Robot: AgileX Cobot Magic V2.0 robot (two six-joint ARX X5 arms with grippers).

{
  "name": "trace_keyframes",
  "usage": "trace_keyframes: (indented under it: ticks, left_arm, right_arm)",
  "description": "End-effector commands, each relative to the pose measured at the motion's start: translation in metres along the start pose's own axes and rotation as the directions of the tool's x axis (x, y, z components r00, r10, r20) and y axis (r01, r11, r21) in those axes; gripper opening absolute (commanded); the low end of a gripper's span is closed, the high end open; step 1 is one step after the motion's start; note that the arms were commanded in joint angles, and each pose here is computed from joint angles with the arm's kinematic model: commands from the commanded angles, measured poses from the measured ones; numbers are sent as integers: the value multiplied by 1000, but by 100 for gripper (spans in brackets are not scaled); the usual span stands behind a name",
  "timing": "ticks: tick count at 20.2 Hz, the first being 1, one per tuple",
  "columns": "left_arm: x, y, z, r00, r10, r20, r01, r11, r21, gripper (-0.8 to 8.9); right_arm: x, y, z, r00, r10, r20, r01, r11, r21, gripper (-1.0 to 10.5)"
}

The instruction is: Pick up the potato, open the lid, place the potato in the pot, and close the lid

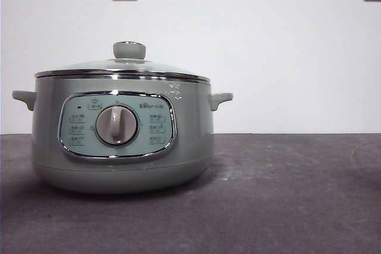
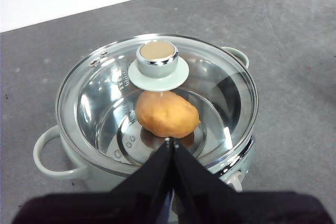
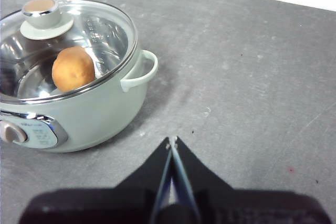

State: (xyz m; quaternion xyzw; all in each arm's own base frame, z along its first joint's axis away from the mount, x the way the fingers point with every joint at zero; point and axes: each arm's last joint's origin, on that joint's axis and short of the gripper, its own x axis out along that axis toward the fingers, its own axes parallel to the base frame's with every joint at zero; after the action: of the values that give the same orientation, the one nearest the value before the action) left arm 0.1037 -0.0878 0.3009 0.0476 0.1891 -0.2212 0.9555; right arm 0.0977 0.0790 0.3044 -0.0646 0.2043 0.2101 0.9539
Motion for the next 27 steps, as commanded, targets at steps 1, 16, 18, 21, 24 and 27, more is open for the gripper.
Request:
trace_keyframes:
  ticks: [1,16,18,21,24,27]
  left_arm:
    - [0,0,-1,1000,0,-2,0,1000,-5,-3]
    - [-32,56,-42,882,252,399,-279,960,9,-3]
    - [-24,59,-60,879,258,401,-286,958,9,-3]
    - [-14,62,-83,886,259,386,-284,959,9,-3]
    - [-8,63,-98,880,274,389,-299,954,4,-3]
    - [-3,63,-111,881,278,382,-302,953,2,-3]
  right_arm:
    - [0,0,-1,1000,-2,4,2,1000,1,-16]
    - [0,0,-1,1000,-2,5,2,1000,1,-16]
    - [0,0,-1,1000,-2,5,2,1000,1,-16]
    - [0,0,-1,1000,-2,5,2,1000,1,-16]
    - [0,0,-1,1000,-2,5,2,1000,1,-16]
    - [0,0,-1,1000,-2,5,2,1000,1,-16]
